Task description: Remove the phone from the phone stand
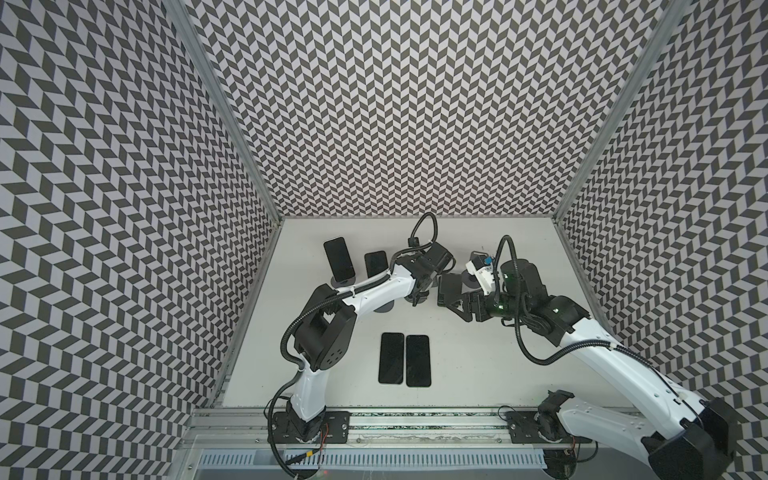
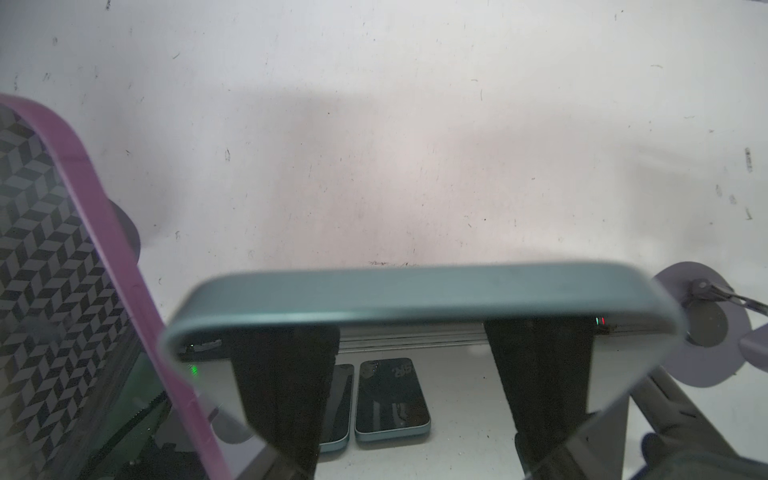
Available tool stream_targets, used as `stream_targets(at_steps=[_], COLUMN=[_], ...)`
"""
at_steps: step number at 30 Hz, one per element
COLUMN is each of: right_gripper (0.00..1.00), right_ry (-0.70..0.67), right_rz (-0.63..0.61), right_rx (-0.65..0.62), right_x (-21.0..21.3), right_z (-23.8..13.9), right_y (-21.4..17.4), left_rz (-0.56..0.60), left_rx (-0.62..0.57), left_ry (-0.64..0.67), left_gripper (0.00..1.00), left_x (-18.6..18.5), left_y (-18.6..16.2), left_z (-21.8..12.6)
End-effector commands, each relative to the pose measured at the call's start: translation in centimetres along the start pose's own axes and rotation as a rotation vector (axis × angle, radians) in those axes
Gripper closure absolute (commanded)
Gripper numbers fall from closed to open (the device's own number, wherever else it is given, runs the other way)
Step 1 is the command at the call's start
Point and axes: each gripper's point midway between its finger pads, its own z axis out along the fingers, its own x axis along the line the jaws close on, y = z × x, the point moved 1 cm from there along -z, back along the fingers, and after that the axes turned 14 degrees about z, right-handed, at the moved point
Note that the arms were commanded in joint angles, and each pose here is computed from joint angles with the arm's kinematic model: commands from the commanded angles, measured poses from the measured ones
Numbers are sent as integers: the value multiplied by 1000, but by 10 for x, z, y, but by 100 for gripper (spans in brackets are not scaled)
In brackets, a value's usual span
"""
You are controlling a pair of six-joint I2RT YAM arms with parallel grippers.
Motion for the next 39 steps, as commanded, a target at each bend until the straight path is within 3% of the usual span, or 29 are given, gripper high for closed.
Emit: stream_targets(at_steps=[1, 18, 39], right_gripper=[24, 25, 25], right_ry=[38, 11, 2], right_rz=[-20, 5, -13], right_rx=[-34, 3, -79], right_x=[9, 7, 19], right_z=[-2, 5, -8], right_y=[9, 11, 33], left_rz=[-37, -35, -22], left_rx=[-79, -135, -182], left_ry=[5, -21, -34], left_gripper=[34, 34, 34], left_x=[6, 6, 19], left_y=[21, 32, 39], left_z=[-20, -36, -65])
